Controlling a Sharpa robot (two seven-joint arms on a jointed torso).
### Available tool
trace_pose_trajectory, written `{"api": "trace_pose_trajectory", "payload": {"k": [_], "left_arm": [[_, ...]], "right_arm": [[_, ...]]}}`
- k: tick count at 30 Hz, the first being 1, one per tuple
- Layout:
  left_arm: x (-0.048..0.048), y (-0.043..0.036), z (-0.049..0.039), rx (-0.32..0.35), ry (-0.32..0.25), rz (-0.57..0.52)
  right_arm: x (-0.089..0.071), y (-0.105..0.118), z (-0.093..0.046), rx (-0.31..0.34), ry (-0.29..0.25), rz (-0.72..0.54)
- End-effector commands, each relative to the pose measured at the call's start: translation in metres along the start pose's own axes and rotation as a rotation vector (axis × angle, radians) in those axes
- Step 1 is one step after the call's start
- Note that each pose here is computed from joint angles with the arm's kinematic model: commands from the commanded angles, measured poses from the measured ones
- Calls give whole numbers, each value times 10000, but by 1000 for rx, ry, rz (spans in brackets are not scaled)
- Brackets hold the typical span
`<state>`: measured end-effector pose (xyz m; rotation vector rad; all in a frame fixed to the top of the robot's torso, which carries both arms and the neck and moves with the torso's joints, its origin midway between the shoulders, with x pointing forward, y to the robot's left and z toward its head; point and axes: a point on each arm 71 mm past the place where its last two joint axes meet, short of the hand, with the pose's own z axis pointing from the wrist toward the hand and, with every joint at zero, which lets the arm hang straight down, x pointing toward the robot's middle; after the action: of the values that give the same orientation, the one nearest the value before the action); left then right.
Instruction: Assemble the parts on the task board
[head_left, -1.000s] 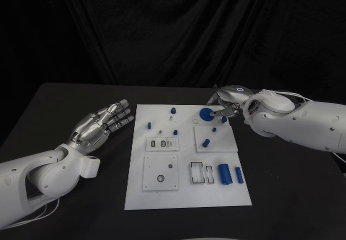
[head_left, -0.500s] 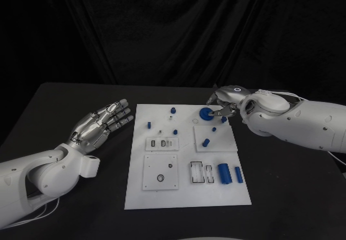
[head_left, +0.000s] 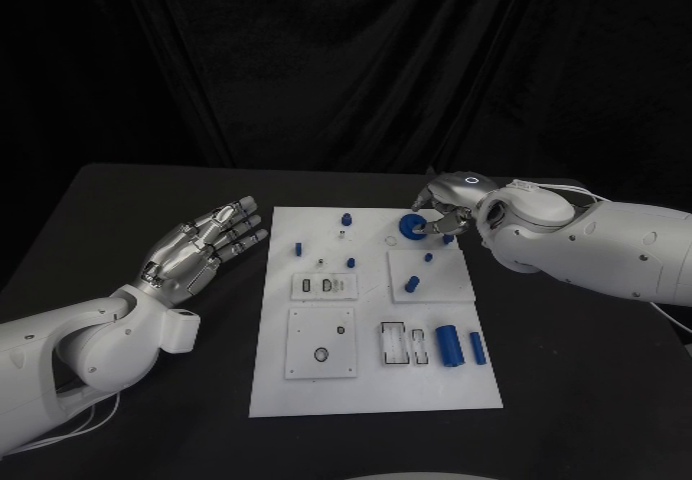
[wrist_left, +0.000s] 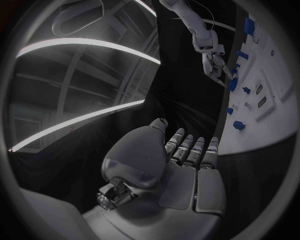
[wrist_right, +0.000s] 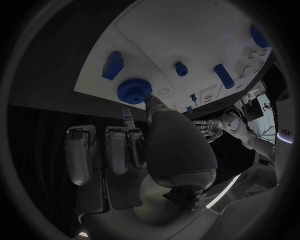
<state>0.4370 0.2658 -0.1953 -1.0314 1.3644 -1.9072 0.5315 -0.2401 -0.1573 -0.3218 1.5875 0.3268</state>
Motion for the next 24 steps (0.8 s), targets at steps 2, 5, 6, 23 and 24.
{"api": "trace_pose_trajectory", "payload": {"k": [2,5,6,23,24], "left_arm": [[18,-125,-6,184,17,-14],[18,-124,-4,184,17,-14],[18,-124,-4,183,17,-14],[16,-117,0,177,18,-15],[15,-116,1,177,18,-15]], "right_arm": [[20,-15,4,28,10,-8],[26,-14,11,30,15,-9],[29,-13,14,31,16,-9],[96,-11,36,40,58,-16],[101,-9,38,40,60,-16]]}}
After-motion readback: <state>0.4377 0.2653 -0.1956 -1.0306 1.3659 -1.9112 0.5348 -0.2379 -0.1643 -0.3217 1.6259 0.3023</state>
